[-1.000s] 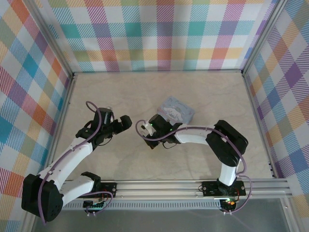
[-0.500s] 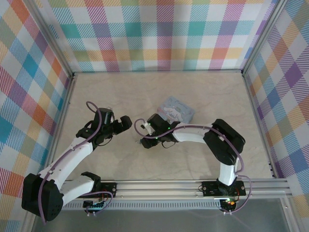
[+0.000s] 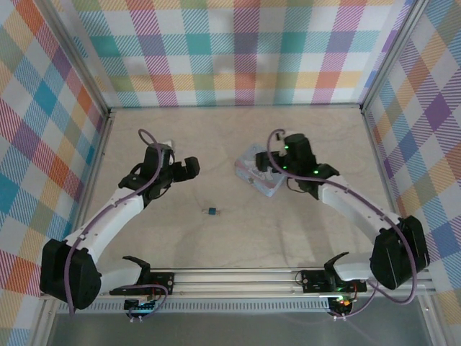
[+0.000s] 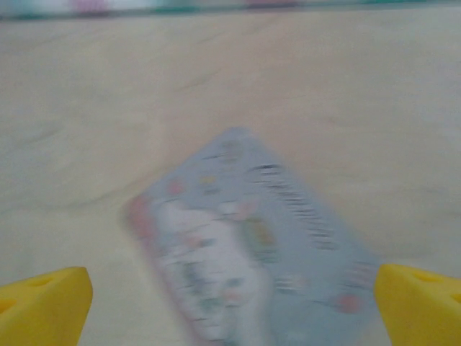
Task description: Unlock the padlock with the key
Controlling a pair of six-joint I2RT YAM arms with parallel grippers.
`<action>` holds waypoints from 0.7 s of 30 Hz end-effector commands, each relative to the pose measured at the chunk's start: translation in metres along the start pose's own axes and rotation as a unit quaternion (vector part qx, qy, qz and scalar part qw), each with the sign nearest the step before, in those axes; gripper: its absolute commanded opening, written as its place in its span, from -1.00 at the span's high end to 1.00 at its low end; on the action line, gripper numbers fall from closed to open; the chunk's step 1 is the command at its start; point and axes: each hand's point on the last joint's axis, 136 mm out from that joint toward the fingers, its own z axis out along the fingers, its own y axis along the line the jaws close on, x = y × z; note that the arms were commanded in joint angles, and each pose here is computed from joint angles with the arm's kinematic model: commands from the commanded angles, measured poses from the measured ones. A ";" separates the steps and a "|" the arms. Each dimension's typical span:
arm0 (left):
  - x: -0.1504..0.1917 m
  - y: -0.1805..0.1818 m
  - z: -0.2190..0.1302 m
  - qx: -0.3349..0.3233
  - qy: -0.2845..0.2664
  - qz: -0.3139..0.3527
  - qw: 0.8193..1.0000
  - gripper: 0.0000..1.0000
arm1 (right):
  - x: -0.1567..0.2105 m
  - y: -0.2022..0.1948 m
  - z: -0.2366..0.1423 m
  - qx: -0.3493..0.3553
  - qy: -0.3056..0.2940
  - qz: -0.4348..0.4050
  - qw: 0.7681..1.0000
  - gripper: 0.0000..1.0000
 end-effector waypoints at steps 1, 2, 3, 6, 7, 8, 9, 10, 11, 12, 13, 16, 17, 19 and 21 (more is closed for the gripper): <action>-0.025 0.019 0.006 -0.043 -0.034 0.067 0.996 -1.00 | 0.000 -0.062 -0.010 0.102 -0.034 0.044 0.993 -0.99; -0.028 0.027 0.008 -0.054 -0.034 0.065 0.996 -1.00 | 0.000 -0.074 -0.014 0.120 -0.043 0.051 0.991 -0.99; -0.030 0.038 0.011 -0.069 -0.036 0.065 0.995 -1.00 | 0.002 -0.089 -0.018 0.141 -0.052 0.057 0.987 -0.99; -0.034 0.078 0.015 -0.139 -0.060 0.067 0.986 -1.00 | 0.014 -0.124 -0.029 0.220 -0.084 0.025 0.971 -0.99; -0.035 0.092 0.016 -0.157 -0.071 0.059 0.983 -1.00 | 0.019 -0.134 -0.032 0.244 -0.095 0.011 0.965 -1.00; -0.033 0.101 0.018 -0.159 -0.074 0.050 0.983 -1.00 | 0.027 -0.141 -0.033 0.261 -0.094 0.005 0.961 -0.99; -0.031 0.111 0.020 -0.165 -0.080 0.038 0.982 -1.00 | 0.037 -0.152 -0.032 0.277 -0.088 0.004 0.957 -0.99; -0.030 0.118 0.023 -0.169 -0.081 0.035 0.982 -1.00 | 0.047 -0.161 -0.029 0.289 -0.079 0.012 0.954 -0.99; -0.029 0.122 0.027 -0.174 -0.082 0.043 0.981 -1.00 | 0.053 -0.167 -0.026 0.294 -0.076 0.017 0.953 -1.00; -0.027 0.128 0.033 -0.188 -0.083 0.054 0.977 -1.00 | 0.059 -0.170 -0.020 0.296 -0.076 0.012 0.952 -0.99; -0.025 0.133 0.040 -0.197 -0.088 0.057 0.975 -1.00 | 0.063 -0.172 -0.015 0.296 -0.086 0.005 0.951 -0.99; -0.020 0.140 0.059 -0.185 -0.116 0.046 0.975 -1.00 | 0.061 -0.179 -0.004 0.307 -0.112 -0.009 0.945 -0.99; -0.018 0.139 0.063 -0.175 -0.117 0.046 0.977 -1.00 | 0.054 -0.178 -0.003 0.302 -0.135 -0.013 0.944 -0.99; -0.016 0.143 0.070 -0.179 -0.123 0.050 0.975 -1.00 | 0.042 -0.176 -0.003 0.281 -0.185 -0.018 0.941 -0.99; -0.004 0.150 0.076 -0.172 -0.130 0.040 0.976 -1.00 | 0.046 -0.175 0.009 0.242 -0.190 -0.024 0.951 -0.99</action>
